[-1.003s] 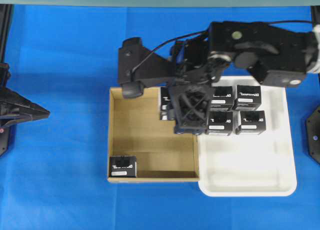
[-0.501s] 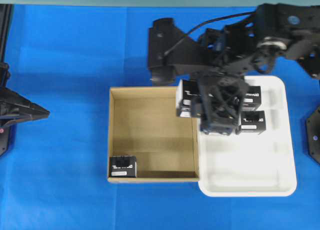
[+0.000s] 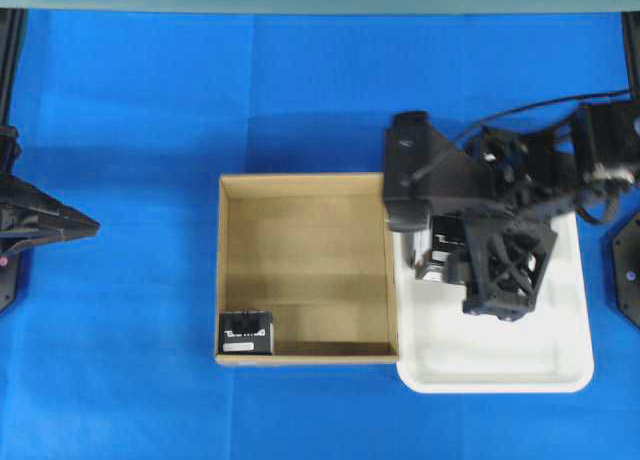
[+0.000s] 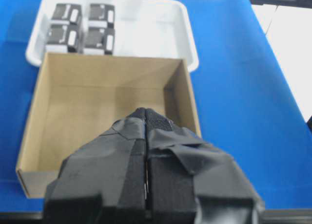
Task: Pick the box from inside the cardboard box.
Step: 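Carry the held servo box right over the white tray, then lower the servo box into the tray's lower-left spot and open the right gripper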
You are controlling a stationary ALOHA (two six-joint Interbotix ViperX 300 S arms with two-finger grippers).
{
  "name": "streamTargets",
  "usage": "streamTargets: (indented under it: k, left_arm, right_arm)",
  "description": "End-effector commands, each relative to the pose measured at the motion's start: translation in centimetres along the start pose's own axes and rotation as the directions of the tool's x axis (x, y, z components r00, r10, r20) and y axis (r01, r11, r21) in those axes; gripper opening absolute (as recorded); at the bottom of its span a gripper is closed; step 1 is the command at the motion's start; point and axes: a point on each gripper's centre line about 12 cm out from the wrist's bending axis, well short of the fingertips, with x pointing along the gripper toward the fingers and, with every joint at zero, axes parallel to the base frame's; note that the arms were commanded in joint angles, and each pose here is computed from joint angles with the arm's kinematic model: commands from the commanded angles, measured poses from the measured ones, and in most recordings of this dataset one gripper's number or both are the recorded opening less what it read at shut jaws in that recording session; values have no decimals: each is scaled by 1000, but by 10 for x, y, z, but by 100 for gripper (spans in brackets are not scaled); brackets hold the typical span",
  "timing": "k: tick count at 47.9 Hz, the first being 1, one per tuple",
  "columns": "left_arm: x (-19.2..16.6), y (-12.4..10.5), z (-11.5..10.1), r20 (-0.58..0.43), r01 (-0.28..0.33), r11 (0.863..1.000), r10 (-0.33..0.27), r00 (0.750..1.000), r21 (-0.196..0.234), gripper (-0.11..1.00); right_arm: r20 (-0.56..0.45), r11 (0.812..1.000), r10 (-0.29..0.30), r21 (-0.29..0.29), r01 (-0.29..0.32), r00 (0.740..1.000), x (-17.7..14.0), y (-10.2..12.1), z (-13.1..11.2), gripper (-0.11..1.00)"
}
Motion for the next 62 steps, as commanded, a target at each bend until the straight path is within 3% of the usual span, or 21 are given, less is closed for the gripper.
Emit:
streamTargets:
  k: [1, 9, 21, 32, 62]
  left_arm:
    - [0, -1, 9, 23, 4, 1000, -4, 1000, 2, -7]
    - [0, -1, 9, 23, 4, 1000, -4, 1000, 2, -7]
    - [0, -1, 10, 29, 4, 1000, -4, 1000, 2, -7]
    - [-1, -2, 12, 40, 6, 1000, -6, 999, 0, -7]
    - [-1, -2, 12, 40, 6, 1000, -6, 999, 0, -7]
  right_arm:
    - [10, 1000, 2, 6, -2, 1000, 21, 2, -13, 63]
    - [-22, 1000, 4, -18, -5, 1000, 58, 9, -30, 63]
    - [-84, 999, -9, -42, 6, 996, 96, 13, -37, 63]
    - [-80, 999, -17, -43, 13, 997, 123, 11, -45, 63]
    - [-117, 998, -47, -56, 40, 992, 156, 2, -58, 63]
